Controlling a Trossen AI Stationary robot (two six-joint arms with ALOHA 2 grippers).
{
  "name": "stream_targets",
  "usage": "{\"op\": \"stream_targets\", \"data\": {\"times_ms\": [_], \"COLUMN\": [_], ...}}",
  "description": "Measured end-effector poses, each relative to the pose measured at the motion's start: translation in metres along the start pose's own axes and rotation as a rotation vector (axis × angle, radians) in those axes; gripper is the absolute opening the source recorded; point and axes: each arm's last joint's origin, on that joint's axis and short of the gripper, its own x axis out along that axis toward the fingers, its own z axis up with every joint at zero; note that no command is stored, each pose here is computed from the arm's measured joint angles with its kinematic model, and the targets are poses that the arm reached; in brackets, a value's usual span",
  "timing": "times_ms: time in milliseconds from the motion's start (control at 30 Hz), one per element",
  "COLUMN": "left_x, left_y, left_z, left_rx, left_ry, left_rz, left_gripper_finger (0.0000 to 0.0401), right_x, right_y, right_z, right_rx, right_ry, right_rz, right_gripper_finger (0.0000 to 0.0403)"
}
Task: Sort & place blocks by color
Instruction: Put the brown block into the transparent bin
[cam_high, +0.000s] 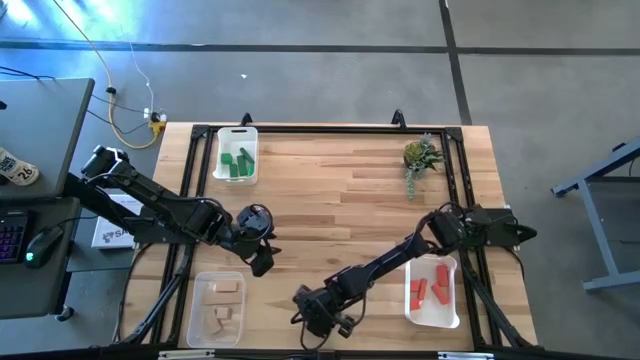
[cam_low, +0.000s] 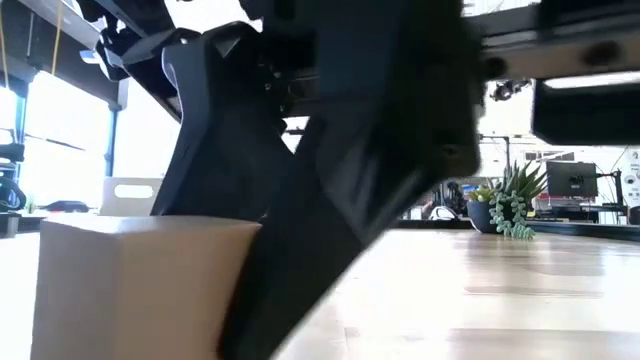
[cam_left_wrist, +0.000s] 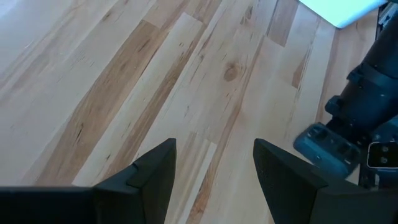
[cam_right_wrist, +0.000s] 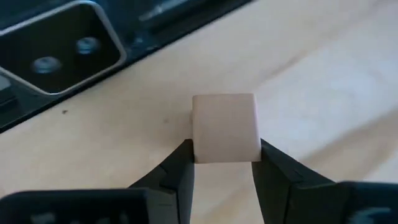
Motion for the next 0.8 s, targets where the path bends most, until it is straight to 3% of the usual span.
{"op": "stream_targets", "data": {"times_ms": [200, 467, 800], "left_x": [0.0, -0.005, -0.023], "left_y": [-0.001, -0.01, -0.034], "left_z": [-0.001, -0.011, -0.044], "left_rx": [0.012, 0.145, 0.291], "left_ry": [0.026, 0.037, 0.044], "left_rz": [-0.025, -0.06, -0.143], "left_gripper_finger": [0.0202, 0.0202, 0.0202], "right_x": [-0.019, -0.055, -0.083], "right_y": [-0.013, -0.035, -0.046], "right_z": [0.011, 0.031, 0.053], "right_rx": [0.086, 0.224, 0.234], "right_ry": [0.079, 0.073, 0.04], "right_rz": [-0.076, -0.105, -0.246], "right_gripper_finger": [0.0108, 0.0109, 0.0109]}}
